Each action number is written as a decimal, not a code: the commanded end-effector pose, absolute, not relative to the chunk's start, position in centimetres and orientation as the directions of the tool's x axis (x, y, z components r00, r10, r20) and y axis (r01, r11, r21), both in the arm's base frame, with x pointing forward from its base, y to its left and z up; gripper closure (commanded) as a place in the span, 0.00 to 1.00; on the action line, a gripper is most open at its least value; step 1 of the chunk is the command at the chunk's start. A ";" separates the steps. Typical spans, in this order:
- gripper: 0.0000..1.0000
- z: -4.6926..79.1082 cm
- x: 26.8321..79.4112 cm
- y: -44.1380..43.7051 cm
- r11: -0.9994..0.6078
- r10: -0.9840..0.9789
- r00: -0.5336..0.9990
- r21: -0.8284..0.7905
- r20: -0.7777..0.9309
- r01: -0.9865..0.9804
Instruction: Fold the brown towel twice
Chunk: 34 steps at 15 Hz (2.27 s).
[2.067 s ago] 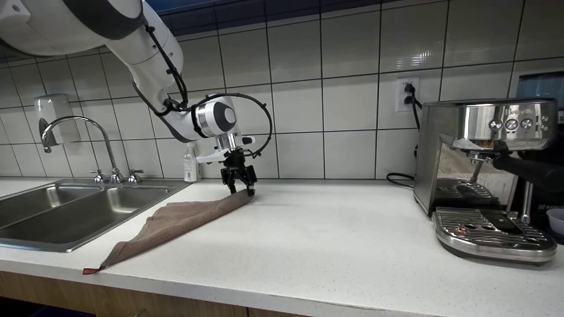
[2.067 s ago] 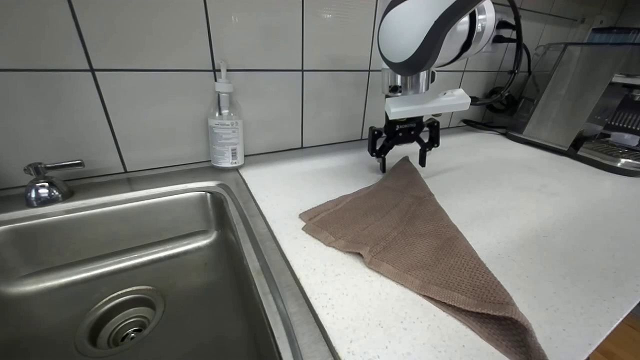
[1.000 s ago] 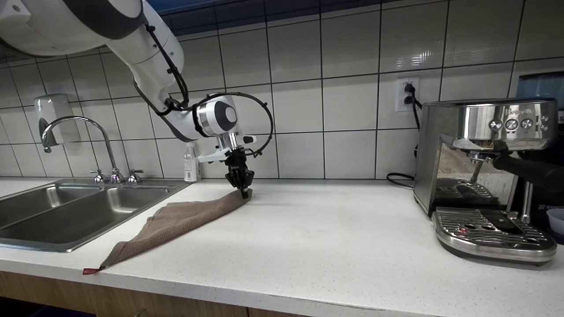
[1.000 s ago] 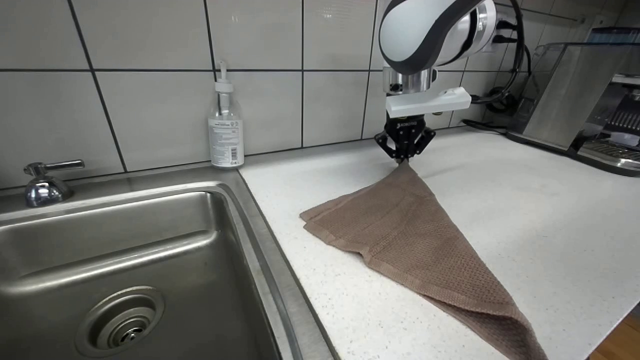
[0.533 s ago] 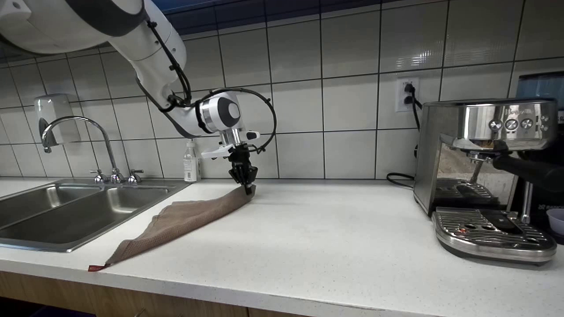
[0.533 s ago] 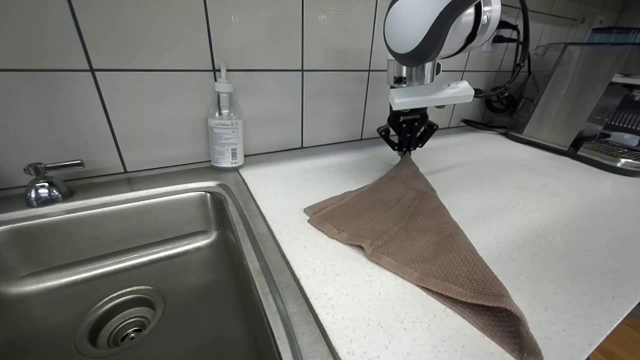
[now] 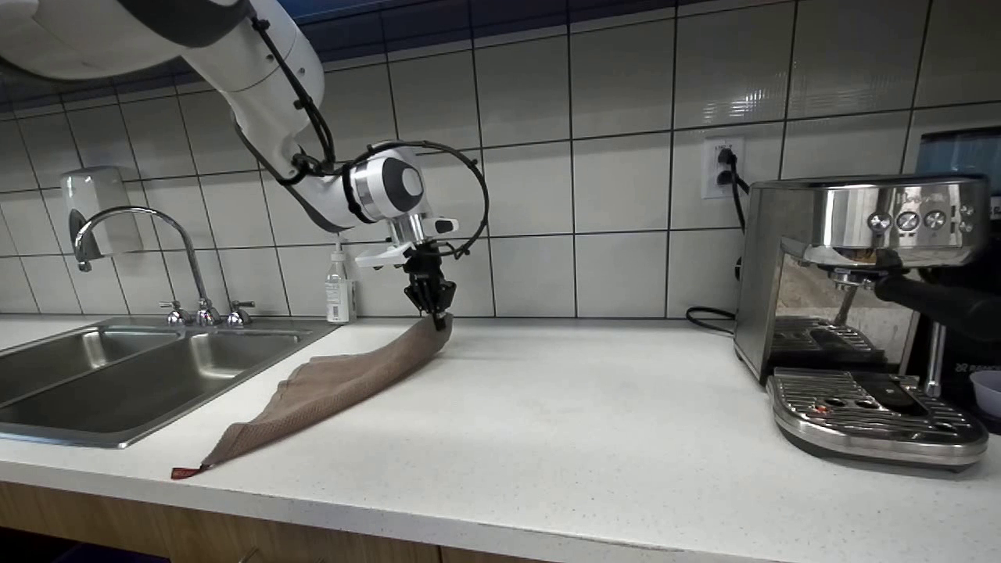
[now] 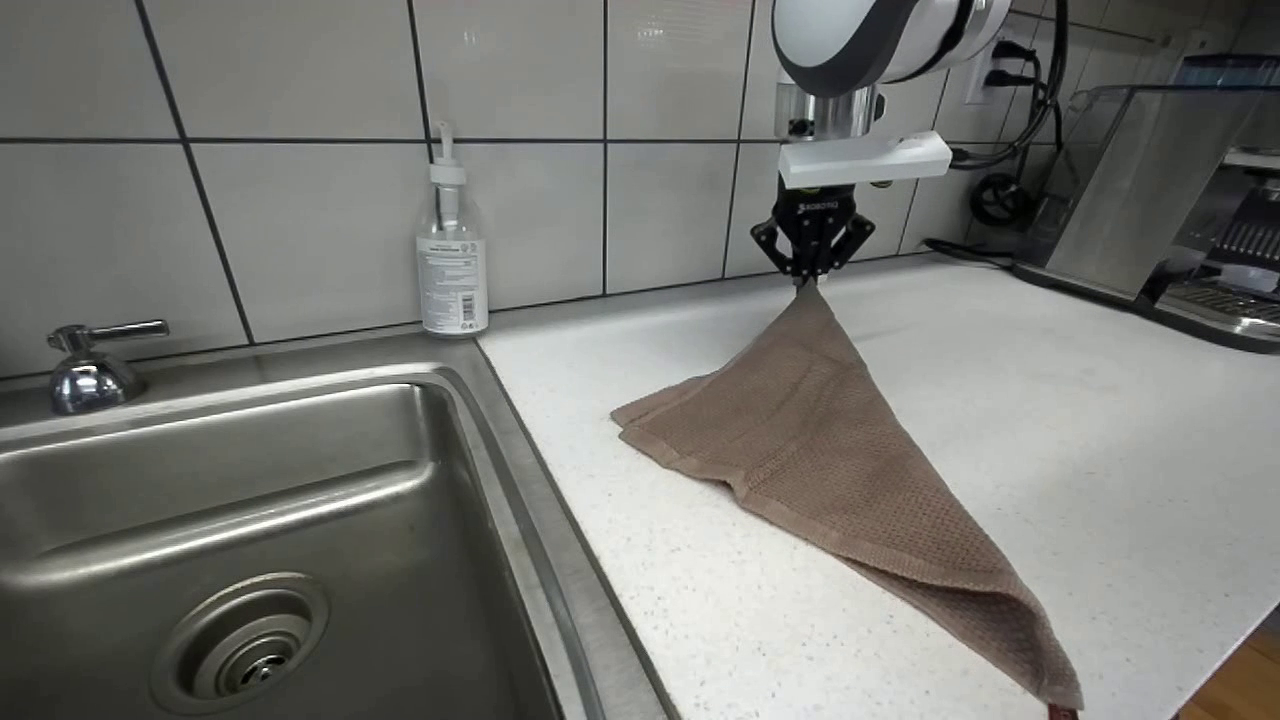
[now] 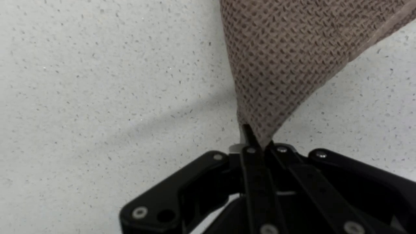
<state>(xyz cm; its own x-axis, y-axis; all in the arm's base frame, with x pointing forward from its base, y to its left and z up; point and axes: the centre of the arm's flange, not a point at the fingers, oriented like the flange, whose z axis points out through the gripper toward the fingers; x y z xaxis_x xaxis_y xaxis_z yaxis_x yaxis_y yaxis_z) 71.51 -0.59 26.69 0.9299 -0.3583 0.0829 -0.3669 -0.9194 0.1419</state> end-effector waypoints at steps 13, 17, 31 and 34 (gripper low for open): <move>0.99 31.0 65.6 1.7 -0.967 -0.217 0.962 0.096 0.165 -0.234; 0.99 31.6 64.7 1.7 -0.971 -0.205 0.964 0.085 0.170 -0.222; 0.99 32.5 60.9 4.4 -0.990 -0.100 0.978 0.078 0.185 -0.116; 0.99 33.2 60.3 4.7 -0.992 -0.092 0.975 0.068 0.201 -0.108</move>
